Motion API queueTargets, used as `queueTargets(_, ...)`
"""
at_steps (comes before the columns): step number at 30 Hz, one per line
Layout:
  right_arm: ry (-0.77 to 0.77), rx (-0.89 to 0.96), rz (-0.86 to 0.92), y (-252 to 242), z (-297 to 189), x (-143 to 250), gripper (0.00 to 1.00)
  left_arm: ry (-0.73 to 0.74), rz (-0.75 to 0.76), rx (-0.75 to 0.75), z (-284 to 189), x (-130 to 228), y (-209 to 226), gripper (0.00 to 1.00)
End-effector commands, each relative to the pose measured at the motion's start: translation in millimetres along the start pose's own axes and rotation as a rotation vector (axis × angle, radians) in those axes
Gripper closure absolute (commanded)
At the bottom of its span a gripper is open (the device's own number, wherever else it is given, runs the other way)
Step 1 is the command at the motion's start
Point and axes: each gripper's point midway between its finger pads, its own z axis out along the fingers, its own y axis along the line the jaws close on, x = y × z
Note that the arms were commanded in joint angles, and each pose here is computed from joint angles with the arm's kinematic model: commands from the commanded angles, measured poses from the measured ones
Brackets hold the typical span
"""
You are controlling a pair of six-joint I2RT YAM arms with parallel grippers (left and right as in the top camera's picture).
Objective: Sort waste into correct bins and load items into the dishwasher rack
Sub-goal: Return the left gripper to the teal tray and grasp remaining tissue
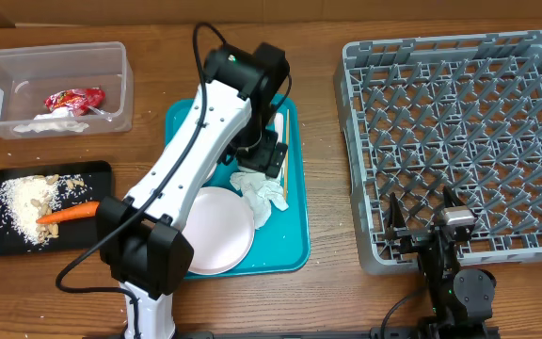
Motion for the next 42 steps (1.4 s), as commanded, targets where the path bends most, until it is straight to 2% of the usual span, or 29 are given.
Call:
queueTargets(1, -0.002, -0.005, -0.001, 0.7, 0.2, 2.1, 0.0, 0.043, -0.026, -0.028, 32.1, 1.5, 2.0, 0.02)
queueTargets(9, -0.002, -0.005, -0.001, 0.7, 0.2, 2.1, 0.0, -0.023, 0.002, -0.014, 82.6, -19.5, -4.3, 0.03)
queueTargets(19, -0.002, -0.005, -0.001, 0.7, 0.2, 2.1, 0.0, -0.061, 0.026, -0.013, 132.0, -22.1, -11.6, 0.11)
queueTargets(29, -0.002, -0.005, -0.001, 0.7, 0.2, 2.1, 0.0, -0.133, 0.014, -0.123, 138.6, -31.0, -9.8, 0.11)
queueTargets(36, -0.002, -0.005, -0.001, 0.7, 0.2, 2.1, 0.0, -0.151, 0.043, -0.126, 140.1, -30.7, -23.3, 0.11)
queueTargets(42, -0.002, -0.005, -0.001, 0.7, 0.2, 2.1, 0.0, -0.128, 0.032, -0.13, 142.7, -24.2, -22.5, 0.18)
